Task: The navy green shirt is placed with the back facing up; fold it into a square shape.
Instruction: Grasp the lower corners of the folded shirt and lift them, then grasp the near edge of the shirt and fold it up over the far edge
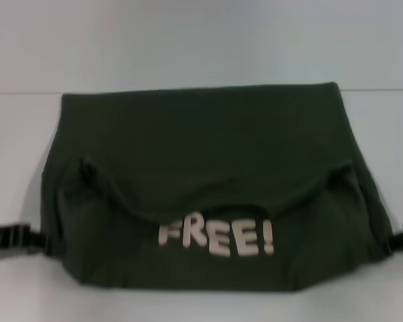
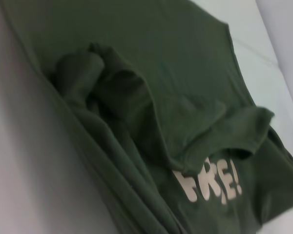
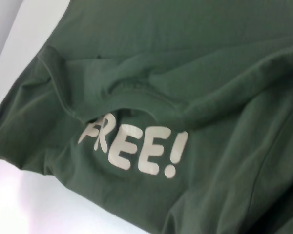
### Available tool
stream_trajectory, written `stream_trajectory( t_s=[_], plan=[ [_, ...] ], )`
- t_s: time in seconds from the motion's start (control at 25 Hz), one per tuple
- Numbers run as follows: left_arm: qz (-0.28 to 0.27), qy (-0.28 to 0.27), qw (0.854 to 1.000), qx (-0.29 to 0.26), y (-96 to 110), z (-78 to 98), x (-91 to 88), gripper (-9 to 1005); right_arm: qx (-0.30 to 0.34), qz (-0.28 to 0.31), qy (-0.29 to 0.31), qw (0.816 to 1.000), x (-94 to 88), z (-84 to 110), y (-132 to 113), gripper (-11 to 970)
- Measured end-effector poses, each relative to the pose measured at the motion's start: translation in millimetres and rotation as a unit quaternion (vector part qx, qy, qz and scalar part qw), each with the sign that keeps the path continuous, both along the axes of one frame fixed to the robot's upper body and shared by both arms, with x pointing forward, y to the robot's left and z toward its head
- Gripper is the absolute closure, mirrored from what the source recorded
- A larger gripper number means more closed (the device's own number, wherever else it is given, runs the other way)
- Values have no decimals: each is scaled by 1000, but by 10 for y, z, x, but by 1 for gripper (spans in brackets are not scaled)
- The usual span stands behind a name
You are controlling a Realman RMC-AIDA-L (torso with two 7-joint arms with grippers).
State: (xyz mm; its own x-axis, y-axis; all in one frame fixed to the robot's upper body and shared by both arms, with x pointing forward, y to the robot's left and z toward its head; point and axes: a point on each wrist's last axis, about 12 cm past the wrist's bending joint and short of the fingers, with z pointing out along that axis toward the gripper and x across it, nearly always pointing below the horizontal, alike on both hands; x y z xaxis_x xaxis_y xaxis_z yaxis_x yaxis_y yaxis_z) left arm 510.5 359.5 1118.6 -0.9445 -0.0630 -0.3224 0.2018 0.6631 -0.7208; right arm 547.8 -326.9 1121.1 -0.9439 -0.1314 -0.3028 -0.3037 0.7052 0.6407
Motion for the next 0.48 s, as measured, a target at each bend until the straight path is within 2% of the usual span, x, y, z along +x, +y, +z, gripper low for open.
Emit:
stream_trajectory(
  t_s=[0.24,0.36,0.48],
  plan=[
    [-41,41,998,-2,65,-70,-386,998,26,13,25,999,-308,-43,-177,938],
    [-41,32,999,-9,88,-56,-408,998,41,10,17,999,-327,-21,-214,938],
    [-36,-9,998,-41,124,47,-369,997,79,0,-15,997,-307,72,-252,938]
  ],
)
